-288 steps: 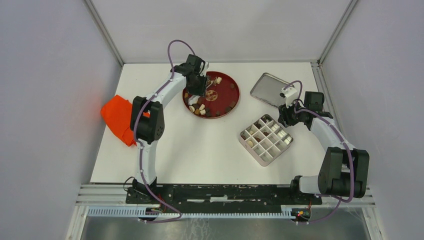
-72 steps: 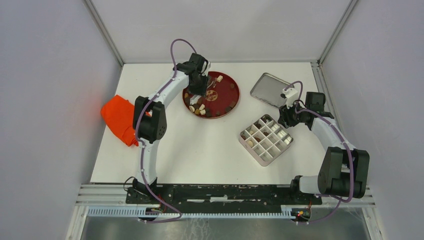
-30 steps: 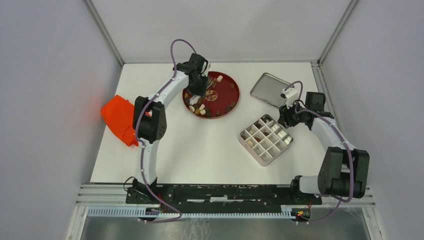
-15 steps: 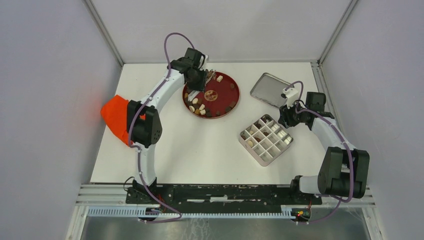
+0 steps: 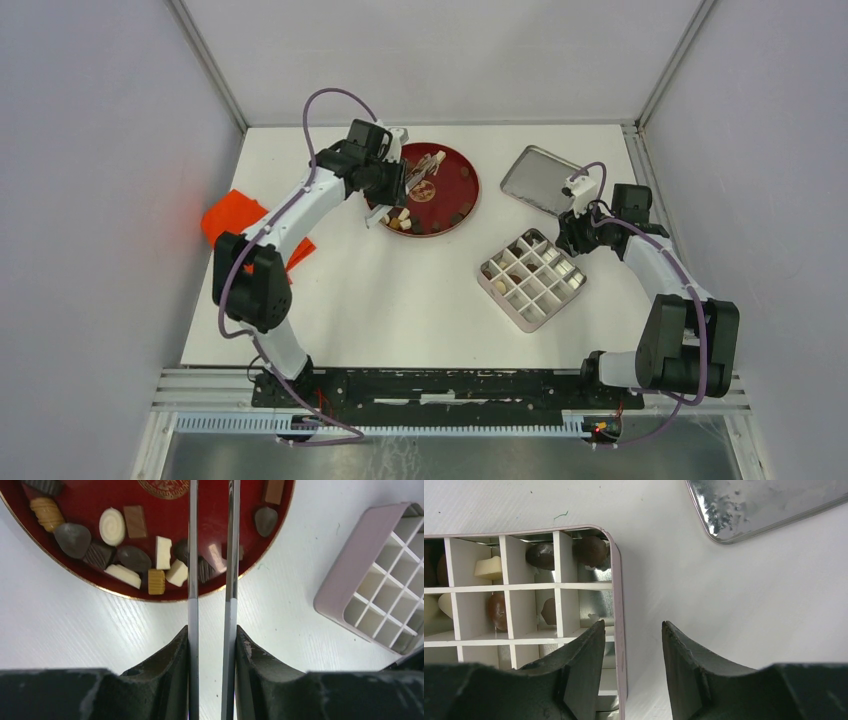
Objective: Pack the chocolate
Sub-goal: Pick up the fake chocolate from the plate.
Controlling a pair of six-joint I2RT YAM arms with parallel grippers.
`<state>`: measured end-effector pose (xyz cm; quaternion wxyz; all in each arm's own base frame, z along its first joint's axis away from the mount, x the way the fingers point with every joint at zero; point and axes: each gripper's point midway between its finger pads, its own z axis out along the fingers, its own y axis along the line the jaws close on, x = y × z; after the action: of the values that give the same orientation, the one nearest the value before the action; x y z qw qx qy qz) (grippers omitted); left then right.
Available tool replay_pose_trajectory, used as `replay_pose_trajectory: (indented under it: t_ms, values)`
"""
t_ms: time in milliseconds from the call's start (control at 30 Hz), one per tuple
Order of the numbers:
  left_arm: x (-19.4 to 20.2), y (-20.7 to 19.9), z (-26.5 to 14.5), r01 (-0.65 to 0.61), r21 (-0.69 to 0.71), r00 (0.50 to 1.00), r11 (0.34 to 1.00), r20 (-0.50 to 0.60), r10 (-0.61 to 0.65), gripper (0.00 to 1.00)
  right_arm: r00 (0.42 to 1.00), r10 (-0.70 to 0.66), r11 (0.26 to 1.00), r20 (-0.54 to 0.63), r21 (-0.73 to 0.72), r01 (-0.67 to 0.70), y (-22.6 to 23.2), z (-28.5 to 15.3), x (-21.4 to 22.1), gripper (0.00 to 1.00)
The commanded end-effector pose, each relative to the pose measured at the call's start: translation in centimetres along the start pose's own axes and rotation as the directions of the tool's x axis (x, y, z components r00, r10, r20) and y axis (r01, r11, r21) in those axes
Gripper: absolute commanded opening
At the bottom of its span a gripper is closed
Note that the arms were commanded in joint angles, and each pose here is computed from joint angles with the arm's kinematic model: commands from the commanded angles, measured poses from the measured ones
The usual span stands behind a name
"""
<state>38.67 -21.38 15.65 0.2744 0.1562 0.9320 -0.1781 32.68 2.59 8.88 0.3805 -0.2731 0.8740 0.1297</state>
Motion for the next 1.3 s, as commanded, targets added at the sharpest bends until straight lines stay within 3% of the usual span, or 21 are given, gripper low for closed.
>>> replay_pose_trajectory:
  t_ms: [0,233,433,600,733,900,1067,1267]
  values:
    - [-1.7,-2.7,-2.8,0.002,0.116,0.989,0.993,0.146,-0.019,0.02,0.999,-0.029,1.0,0.041,0.005,0.029,-0.2,-0.6,-1.3,0.52]
    - [0.2,-5.2,-4.6,-0.011,0.243,0.984,0.97,0.175,-0.033,0.02,0.999,-0.034,0.999,0.039,0.008,0.034,-0.3,-0.7,-1.2,0.52]
    - [1.9,-5.5,-5.1,0.003,0.271,0.983,0.963,0.178,-0.053,0.02,0.996,-0.086,0.996,-0.017,0.0,0.086,-0.4,-0.9,-0.1,0.51]
    - [2.1,-5.9,-5.3,0.001,0.292,0.981,0.956,0.183,-0.057,0.02,0.993,-0.099,0.995,-0.061,0.008,0.099,-0.8,-0.7,0.9,0.36]
    - [2.2,-6.1,-5.6,-0.007,0.304,0.981,0.953,0.187,-0.053,0.02,0.991,-0.093,0.995,-0.096,-0.04,0.09,-0.2,-0.1,1.8,0.32]
    - [2.6,-6.2,-5.8,-0.009,0.312,0.981,0.95,0.186,-0.052,0.02,0.991,-0.102,0.993,-0.088,-0.073,0.096,0.4,-0.3,1.6,0.33]
    - [2.7,-6.4,-6.4,-0.013,0.318,0.979,0.948,0.195,-0.052,0.02,0.993,-0.12,0.991,-0.021,-0.055,0.118,0.6,-1.3,-0.2,0.39]
    - [3.2,-7.0,-7.0,-0.021,0.336,0.98,0.942,0.193,-0.047,0.02,0.991,-0.126,0.991,-0.048,-0.051,0.124,0.9,-1.5,0.7,0.41]
